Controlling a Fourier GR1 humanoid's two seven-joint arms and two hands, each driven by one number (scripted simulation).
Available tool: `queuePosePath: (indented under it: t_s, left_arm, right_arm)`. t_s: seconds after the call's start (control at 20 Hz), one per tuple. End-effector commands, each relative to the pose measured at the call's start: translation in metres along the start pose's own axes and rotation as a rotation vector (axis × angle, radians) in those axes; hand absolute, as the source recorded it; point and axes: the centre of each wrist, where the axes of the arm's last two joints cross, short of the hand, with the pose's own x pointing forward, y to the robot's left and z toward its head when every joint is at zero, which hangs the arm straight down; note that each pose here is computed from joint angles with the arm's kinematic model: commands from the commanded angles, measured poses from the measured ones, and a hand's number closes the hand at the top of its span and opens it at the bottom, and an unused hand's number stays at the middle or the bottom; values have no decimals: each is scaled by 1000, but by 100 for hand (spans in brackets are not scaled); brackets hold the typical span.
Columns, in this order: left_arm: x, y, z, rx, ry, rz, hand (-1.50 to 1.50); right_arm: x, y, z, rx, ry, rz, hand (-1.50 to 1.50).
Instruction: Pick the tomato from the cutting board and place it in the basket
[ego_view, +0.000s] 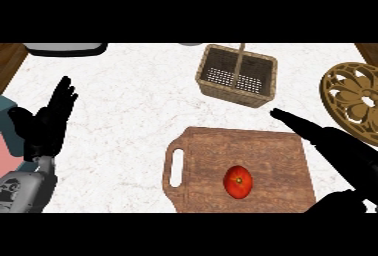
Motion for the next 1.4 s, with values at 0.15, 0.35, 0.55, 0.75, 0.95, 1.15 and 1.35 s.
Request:
queuePosePath:
  t_s: [0.15, 0.35, 0.55, 0.75, 0.95, 1.15, 1.35]
  left_arm:
    - [-11, -4, 5, 8, -9, -10, 0]
    - [4, 3, 9, 22, -2, -14, 0]
    - [15, 10, 7, -8, -2, -11, 0]
    - [-6, 13, 20, -1, -9, 13, 0]
    - [-7, 17, 15, 3, -9, -7, 0]
    - [-2, -1, -10, 3, -8, 7, 0]
    - [3, 10, 8, 4, 5, -1, 0]
  right_arm:
    - [-39, 42, -10, -4, -22, -40, -150]
    - [-24, 58, -12, -2, -40, -53, -150]
    - [-32, 60, -11, -60, -70, -44, -150]
    - [-29, 90, -27, -74, -87, -20, -150]
    - [-33, 91, -27, -86, -90, -35, -150]
    - [-45, 104, -34, -57, -113, -57, -150]
    - [-40, 91, -12, -67, -103, -56, -150]
